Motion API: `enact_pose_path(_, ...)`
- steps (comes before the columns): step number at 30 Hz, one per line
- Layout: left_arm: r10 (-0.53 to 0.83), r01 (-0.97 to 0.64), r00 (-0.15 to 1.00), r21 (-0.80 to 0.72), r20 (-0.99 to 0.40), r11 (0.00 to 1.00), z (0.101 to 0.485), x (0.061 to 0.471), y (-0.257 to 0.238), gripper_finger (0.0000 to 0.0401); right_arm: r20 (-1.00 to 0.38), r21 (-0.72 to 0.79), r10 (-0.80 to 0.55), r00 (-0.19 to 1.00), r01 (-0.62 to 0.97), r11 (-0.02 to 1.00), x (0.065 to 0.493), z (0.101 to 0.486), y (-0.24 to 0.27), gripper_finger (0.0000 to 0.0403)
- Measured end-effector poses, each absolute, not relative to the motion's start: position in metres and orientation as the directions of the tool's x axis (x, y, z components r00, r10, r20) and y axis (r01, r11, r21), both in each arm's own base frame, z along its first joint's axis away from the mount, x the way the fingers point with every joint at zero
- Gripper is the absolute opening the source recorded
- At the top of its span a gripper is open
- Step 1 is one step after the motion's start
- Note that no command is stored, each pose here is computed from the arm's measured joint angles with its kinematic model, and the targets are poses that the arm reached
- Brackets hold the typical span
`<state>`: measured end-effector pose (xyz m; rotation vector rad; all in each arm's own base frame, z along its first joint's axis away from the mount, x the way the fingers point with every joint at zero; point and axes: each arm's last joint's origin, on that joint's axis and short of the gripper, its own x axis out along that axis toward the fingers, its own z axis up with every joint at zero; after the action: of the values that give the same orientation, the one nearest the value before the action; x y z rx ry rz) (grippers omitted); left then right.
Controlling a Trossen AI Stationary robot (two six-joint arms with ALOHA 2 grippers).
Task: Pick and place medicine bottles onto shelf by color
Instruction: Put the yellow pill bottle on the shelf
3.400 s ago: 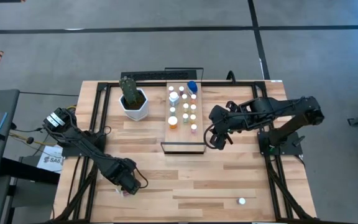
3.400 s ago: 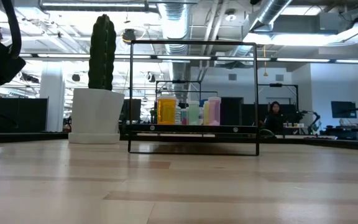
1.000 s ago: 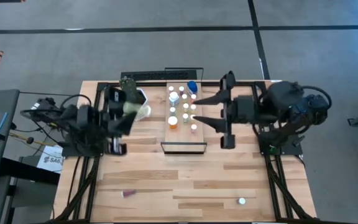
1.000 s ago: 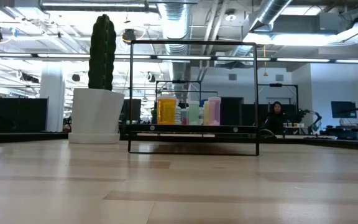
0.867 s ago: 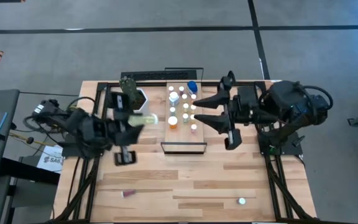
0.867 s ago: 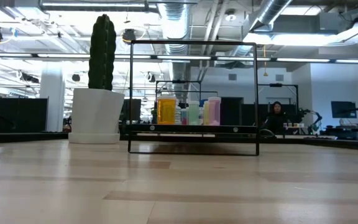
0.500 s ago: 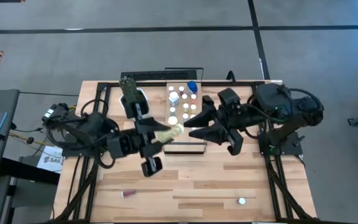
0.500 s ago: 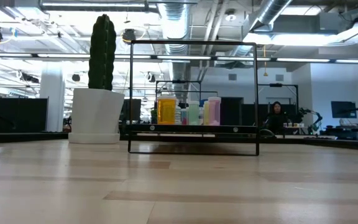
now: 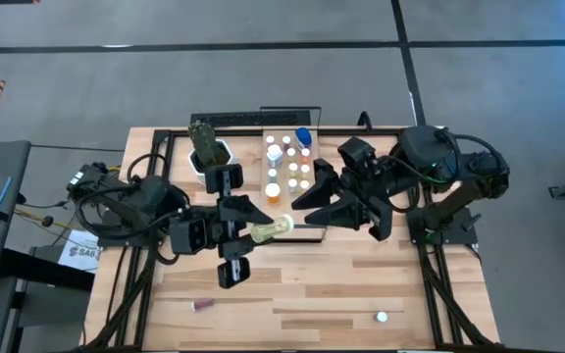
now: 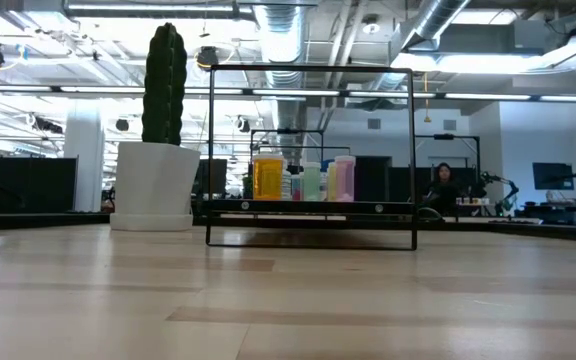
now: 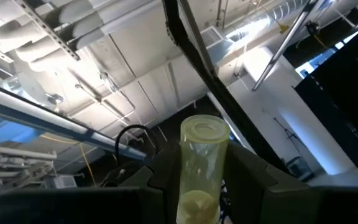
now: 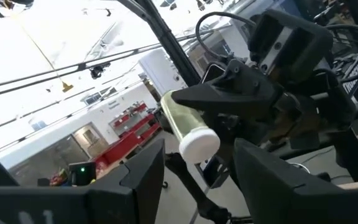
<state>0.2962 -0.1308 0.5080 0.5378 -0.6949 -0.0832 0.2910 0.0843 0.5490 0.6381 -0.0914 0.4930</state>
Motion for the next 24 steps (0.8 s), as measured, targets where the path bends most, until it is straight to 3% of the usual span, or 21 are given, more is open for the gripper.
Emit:
enact_pose_path(12,-0.308,-0.044,0.766,0.524,0.564,0.851,0.506,0.297,-0.133,0.0085,0.207,0.658,0.414,0.886,-0.439,0.612,0.303,0.542,0.081,0.0224)
enact_pose_path(24,-0.313,-0.041,0.779,0.541,0.544,0.840,0.504,0.298,-0.133,0.0085,0.278,0.677,0.528,0.803,-0.554,0.485,0.321,0.539,0.082,0.0230)
